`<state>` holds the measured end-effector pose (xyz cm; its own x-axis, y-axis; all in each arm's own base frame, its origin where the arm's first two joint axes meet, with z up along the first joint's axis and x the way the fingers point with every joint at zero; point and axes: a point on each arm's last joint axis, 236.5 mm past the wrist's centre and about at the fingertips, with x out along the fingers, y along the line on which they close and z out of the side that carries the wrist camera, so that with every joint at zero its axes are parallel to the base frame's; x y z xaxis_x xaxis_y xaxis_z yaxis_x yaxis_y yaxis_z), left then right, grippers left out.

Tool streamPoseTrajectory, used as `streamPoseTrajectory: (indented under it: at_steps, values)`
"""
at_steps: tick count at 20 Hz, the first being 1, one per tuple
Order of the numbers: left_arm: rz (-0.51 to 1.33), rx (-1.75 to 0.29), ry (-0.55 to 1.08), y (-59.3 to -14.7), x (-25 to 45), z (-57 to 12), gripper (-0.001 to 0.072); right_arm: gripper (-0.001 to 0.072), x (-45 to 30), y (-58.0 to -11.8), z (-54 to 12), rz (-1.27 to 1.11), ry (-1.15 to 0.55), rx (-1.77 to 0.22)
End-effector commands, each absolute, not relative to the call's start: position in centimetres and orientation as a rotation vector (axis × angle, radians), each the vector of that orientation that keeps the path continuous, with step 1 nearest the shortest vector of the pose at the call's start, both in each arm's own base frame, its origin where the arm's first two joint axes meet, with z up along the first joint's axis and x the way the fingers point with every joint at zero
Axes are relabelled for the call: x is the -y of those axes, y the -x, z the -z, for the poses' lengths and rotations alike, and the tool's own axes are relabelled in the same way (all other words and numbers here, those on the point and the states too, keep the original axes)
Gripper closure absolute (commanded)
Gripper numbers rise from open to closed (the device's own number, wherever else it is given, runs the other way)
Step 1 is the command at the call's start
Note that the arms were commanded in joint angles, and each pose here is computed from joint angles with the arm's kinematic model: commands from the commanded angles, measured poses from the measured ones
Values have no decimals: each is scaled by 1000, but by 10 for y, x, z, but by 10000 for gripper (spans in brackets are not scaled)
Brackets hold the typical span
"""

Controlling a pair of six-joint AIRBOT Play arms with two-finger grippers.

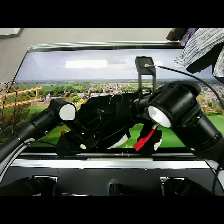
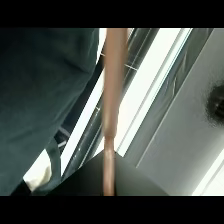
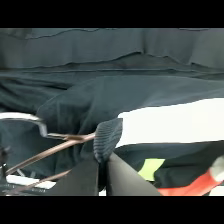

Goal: Fold the clothes and pants, and hang the long-sleeved shirts on hangers.

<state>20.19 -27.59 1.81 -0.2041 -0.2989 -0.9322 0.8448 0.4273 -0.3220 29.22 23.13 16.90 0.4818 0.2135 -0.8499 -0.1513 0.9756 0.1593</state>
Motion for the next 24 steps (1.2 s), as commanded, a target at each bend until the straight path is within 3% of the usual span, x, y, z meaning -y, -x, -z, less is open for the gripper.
streamPoseTrajectory:
  at_steps: [1,7,14,15,16,17,18,21,24]
  values:
    - [1136,-1358,-518,-212,286,-15,681,673,-240,-280,-169,-280,-64,-1080]
    - [1171,-1371,-508,-208,293,-9,681,673,-228,-270,-191,-297,-86,-1035]
    - [1189,-1342,-454,-209,305,-14,680,666,-230,-276,-173,-279,-27,-1074]
    - [1188,-1340,-453,-209,305,-14,681,616,-231,-275,-172,-287,-18,-1078]
    - [1187,-1336,-452,-210,306,-14,680,486,-231,-274,-173,-289,-18,-1077]
    - [1187,-1334,-451,-211,306,-14,680,306,-229,-274,-174,-288,-16,-1075]
    - [1186,-1331,-451,-211,307,-14,681,201,-228,-273,-175,-294,-4,-1070]
    - [1185,-1329,-450,-212,307,-14,680,208,-205,-277,-191,-245,26,-1008]
    - [1185,-1328,-450,-212,307,-14,680,208,-153,-293,-227,-116,-118,-908]
